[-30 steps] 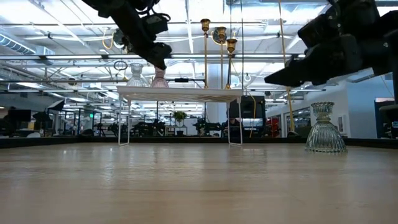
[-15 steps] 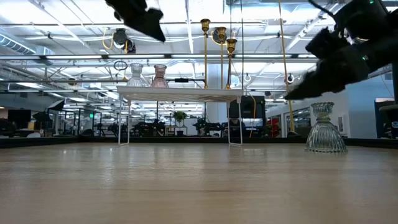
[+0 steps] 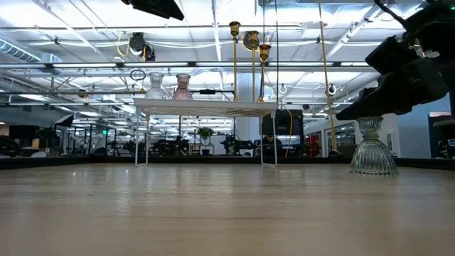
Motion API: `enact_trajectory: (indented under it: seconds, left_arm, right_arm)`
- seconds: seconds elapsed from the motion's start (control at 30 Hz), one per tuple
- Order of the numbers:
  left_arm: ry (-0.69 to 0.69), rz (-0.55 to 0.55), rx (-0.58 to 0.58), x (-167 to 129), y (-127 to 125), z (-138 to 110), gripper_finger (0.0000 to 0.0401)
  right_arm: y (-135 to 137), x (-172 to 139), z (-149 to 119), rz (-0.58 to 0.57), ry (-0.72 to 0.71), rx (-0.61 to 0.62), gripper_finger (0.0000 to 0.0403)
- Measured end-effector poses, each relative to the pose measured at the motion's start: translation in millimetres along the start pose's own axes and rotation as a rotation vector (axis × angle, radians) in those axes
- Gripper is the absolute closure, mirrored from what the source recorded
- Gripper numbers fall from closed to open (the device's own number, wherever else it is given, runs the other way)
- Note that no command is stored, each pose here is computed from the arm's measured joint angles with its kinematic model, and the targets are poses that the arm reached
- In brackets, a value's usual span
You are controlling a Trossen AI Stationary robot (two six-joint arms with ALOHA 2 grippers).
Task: Pick & Place candle stick holders
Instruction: Put the green glass candle holder on the shelf
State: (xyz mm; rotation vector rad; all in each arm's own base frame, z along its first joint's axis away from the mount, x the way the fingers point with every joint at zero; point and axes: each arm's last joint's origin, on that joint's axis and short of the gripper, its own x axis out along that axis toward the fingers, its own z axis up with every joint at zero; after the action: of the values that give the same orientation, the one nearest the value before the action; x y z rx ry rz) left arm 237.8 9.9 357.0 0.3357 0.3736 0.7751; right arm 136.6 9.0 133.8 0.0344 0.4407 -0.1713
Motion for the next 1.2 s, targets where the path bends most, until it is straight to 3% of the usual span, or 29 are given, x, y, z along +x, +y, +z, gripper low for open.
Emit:
enact_trajectory:
  seconds: [0.1,0.27,0.43,0.73,0.9,1.2]
  left_arm:
    - [-0.007,-0.013,0.004,-2.2,-2.1,0.7,0.0075]
    - [-0.010,-0.023,0.011,-3.5,-4.0,0.9,0.0075]
    - [-0.011,-0.023,0.014,-3.7,-4.0,1.0,0.0075]
    - [-0.011,-0.023,0.014,-3.7,-3.9,1.0,0.0075]
    - [-0.010,-0.022,0.014,-3.6,-3.9,1.0,0.0075]
    - [-0.011,-0.027,0.012,-3.6,-4.0,0.9,0.0075]
  right_arm:
    - [0.0,-1.4,-2.3,-0.022,-0.101,0.015,0.0179]
    - [-1.6,-2.9,2.6,-0.091,-0.158,-0.004,0.0179]
    - [-1.2,-4.7,9.5,-0.089,-0.224,-0.023,0.0179]
    - [-5.3,-3.5,-7.6,-0.186,-0.020,0.012,0.0179]
    - [-5.1,-4.4,-3.6,-0.188,-0.028,0.009,0.0179]
    - [-6.3,-3.9,-13.6,-0.194,-0.013,0.161,0.0181]
